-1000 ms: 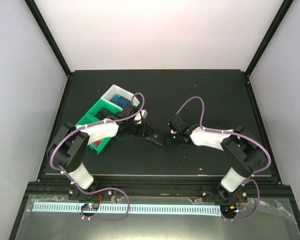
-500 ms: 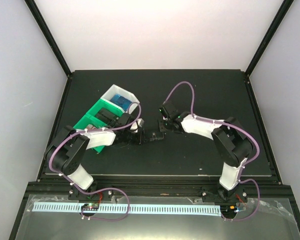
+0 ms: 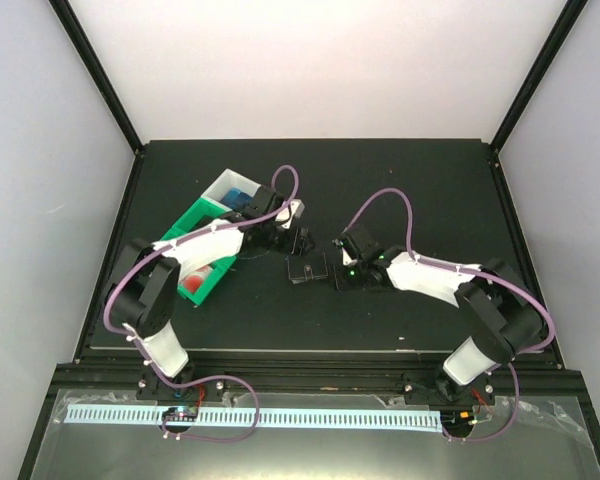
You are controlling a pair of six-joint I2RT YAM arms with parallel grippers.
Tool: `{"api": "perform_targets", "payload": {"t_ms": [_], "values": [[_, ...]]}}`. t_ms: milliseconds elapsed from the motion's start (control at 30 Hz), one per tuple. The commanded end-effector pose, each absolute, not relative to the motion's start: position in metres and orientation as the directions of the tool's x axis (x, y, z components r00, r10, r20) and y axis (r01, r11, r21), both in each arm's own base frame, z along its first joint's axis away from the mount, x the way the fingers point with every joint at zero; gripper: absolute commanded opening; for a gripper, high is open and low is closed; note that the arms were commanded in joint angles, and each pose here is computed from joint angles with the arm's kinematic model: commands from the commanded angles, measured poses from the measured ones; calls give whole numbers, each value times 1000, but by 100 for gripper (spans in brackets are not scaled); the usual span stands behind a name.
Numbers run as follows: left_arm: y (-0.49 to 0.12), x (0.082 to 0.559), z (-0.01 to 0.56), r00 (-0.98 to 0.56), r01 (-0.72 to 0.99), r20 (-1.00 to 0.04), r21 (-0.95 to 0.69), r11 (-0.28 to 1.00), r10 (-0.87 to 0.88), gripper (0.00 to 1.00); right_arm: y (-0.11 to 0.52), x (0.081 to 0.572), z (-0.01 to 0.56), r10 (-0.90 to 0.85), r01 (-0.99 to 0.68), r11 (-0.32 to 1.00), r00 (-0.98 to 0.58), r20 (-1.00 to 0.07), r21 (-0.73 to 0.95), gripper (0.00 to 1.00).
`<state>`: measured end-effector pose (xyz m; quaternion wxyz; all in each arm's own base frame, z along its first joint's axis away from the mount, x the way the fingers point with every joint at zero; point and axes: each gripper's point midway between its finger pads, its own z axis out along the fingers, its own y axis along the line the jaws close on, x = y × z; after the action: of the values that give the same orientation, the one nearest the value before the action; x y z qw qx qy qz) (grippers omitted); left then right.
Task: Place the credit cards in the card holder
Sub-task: Adjust the card holder at the center of the board.
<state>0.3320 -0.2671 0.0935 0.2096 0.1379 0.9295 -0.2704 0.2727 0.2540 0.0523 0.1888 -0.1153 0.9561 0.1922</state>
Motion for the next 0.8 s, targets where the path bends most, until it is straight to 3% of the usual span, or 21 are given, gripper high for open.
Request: {"api": "perform_targets", "payload": {"t_ms": [0,167,400,667,767], "values": [[-276,333,74,-890,399,-400,-450,799,219,74,268,252,48,-126,-282,841,-932,-339,463,40],[-283,338,62,-901,392,-372,-472,790,224,71,277,248,39,-133,-279,818,-943,-306,503,38],[-274,335,47,-925,350,-315,-484,802,214,70,278,253,23,-135,-256,843,-952,-275,473,27],[-267,326,41,-933,334,-294,-481,811,210,68,277,267,15,-123,-238,874,-952,-280,423,25],[-250,327,35,-937,300,-296,-410,861,186,67,269,281,16,-104,-215,910,-946,-308,355,25]]}}
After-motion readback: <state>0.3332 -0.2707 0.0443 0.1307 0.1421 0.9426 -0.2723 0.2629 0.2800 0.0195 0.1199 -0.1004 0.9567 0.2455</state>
